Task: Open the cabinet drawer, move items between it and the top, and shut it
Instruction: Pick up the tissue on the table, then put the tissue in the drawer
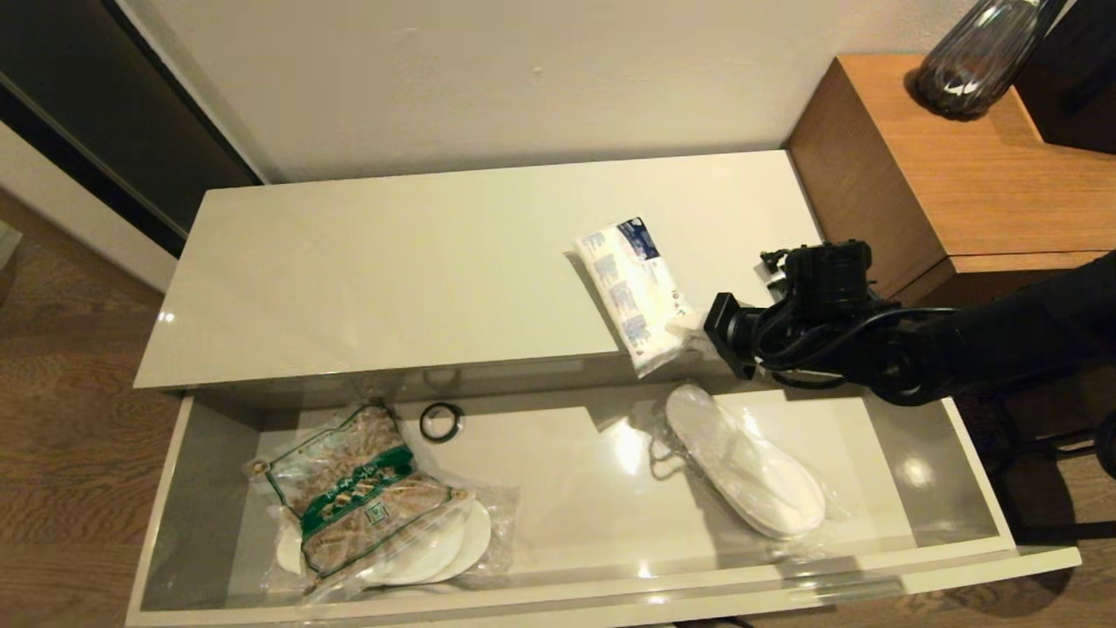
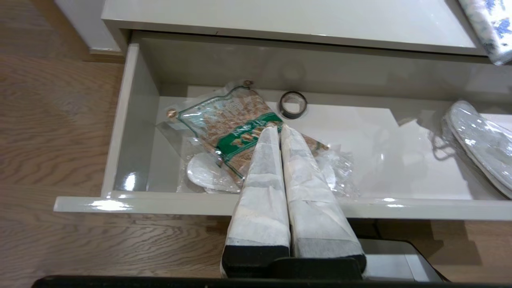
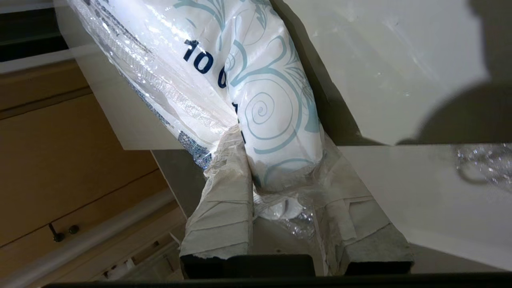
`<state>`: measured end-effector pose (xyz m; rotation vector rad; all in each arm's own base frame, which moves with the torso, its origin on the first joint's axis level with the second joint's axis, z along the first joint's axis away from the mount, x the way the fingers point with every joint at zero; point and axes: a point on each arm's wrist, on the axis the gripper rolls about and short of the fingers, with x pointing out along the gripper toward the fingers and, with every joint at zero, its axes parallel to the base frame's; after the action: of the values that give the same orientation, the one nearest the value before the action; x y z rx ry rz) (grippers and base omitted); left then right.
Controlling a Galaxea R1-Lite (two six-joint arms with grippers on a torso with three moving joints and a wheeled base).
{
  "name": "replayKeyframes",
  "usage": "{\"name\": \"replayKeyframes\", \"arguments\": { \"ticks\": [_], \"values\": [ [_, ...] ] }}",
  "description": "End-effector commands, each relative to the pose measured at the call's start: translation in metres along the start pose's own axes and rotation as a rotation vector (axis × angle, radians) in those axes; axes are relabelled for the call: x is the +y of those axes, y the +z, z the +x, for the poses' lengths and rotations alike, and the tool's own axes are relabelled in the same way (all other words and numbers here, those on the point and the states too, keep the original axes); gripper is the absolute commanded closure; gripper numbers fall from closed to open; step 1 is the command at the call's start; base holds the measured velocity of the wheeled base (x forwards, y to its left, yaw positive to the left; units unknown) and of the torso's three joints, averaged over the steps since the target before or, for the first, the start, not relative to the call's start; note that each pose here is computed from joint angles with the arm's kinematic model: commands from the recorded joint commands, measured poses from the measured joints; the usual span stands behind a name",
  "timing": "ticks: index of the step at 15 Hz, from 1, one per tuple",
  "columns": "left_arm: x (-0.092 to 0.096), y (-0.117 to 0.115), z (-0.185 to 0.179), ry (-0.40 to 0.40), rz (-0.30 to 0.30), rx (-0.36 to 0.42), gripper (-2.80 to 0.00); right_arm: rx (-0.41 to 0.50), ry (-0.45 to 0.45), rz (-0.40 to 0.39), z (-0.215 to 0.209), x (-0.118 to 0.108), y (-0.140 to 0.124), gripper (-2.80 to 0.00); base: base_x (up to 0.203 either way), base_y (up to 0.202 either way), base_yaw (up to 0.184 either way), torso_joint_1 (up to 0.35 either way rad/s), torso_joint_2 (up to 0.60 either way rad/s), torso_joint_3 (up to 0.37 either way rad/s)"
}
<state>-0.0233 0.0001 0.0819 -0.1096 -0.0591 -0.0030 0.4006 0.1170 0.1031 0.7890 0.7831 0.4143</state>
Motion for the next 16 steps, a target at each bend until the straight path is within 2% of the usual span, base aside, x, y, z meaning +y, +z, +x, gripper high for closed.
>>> {"name": "replayKeyframes", "arguments": {
  "ticks": [1, 6, 9, 12, 16],
  "values": [
    [0.0, 0.0, 0.0, 0.001, -0.001, 0.002, 0.0, -0.075, 0.072, -0.043, -0.025, 0.028, 0.012, 0.0, 0.0, 0.0, 0.0, 0.0, 0.0, 0.0],
    [0.0, 0.0, 0.0, 0.0, -0.001, 0.001, 0.0, -0.094, 0.091, -0.058, -0.072, 0.064, 0.019, 0.0, 0.0, 0.0, 0.0, 0.0, 0.0, 0.0],
    [0.0, 0.0, 0.0, 0.0, -0.001, 0.001, 0.0, -0.088, 0.081, -0.056, -0.114, 0.09, 0.019, 0.0, 0.0, 0.0, 0.0, 0.0, 0.0, 0.0],
    [0.0, 0.0, 0.0, 0.001, -0.001, 0.001, 0.0, -0.046, 0.038, -0.044, -0.158, 0.103, 0.003, 0.0, 0.0, 0.0, 0.0, 0.0, 0.0, 0.0],
    [0.0, 0.0, 0.0, 0.0, -0.001, 0.001, 0.0, 0.003, -0.024, -0.088, -0.225, 0.112, -0.029, 0.0, 0.0, 0.0, 0.0, 0.0, 0.0, 0.0]
  ]
}}
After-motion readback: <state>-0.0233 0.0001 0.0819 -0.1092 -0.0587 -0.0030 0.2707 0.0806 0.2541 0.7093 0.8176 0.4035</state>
